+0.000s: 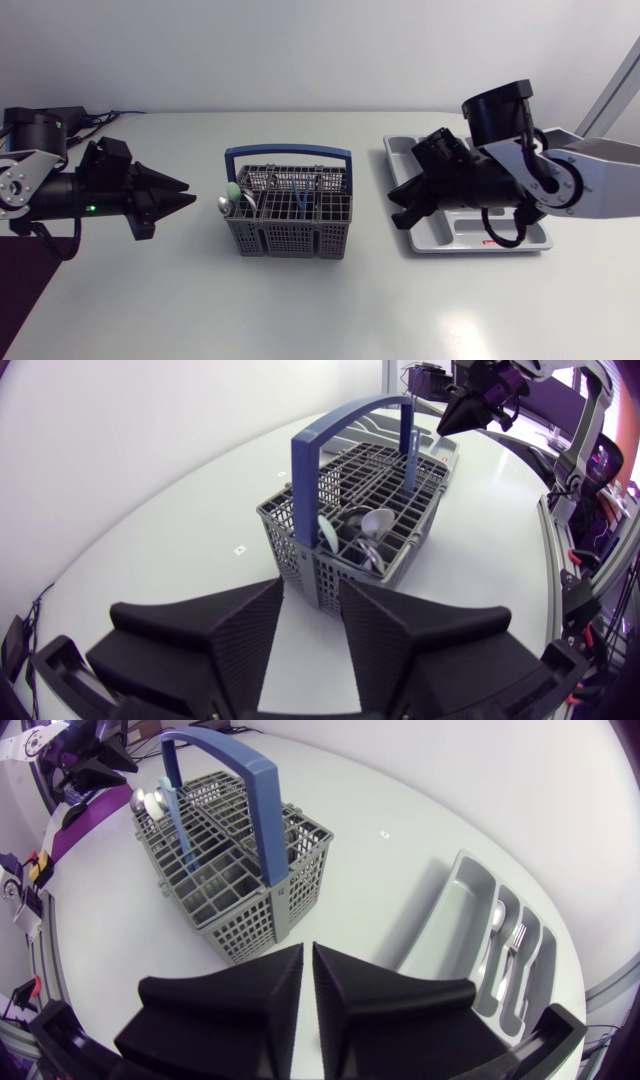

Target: Unload the cutlery basket into the drawer organizer.

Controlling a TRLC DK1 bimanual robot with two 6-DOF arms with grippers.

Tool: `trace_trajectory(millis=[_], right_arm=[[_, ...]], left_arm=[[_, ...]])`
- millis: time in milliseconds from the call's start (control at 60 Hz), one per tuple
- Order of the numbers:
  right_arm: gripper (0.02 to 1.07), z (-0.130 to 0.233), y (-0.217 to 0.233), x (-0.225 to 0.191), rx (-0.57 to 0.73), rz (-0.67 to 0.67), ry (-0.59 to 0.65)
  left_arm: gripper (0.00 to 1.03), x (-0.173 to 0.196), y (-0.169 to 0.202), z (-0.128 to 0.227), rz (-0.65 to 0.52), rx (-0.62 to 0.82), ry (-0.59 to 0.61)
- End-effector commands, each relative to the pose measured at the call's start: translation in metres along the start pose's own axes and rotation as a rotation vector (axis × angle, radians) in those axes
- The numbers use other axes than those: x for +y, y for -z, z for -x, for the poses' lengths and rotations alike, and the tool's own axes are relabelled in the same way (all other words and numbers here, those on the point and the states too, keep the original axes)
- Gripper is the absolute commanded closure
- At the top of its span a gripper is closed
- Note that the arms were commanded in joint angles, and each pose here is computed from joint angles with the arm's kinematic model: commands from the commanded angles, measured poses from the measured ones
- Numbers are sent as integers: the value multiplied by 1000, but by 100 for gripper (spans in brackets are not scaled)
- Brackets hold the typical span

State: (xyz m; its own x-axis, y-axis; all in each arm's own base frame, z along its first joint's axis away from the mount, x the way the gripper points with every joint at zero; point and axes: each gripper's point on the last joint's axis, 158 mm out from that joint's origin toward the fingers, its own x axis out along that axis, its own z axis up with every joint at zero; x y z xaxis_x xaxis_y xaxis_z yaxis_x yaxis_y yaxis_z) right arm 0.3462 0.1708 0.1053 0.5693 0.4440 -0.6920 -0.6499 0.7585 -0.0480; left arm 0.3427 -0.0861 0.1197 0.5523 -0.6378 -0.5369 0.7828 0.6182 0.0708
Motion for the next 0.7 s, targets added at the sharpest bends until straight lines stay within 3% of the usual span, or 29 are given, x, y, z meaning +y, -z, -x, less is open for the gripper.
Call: trace_trajectory(millis=[0,117,300,400,683], right_arm=[[69,6,10,12,23,-16,-9],[43,11,11,17,29,-20,-4],[26,17,9,26,29,-27,-14],[19,19,8,31,27,-20,-13],[14,29,1,43,23,-34,-33]], left_arm=[[47,-15,-4,7,29,13,11],[37,-28,-9,7,79,77,41],[25,-46,-20,4,126,112,96],[17,-41,-24,-1,157,122,96],[17,-8,-11,-28,320,215,107]])
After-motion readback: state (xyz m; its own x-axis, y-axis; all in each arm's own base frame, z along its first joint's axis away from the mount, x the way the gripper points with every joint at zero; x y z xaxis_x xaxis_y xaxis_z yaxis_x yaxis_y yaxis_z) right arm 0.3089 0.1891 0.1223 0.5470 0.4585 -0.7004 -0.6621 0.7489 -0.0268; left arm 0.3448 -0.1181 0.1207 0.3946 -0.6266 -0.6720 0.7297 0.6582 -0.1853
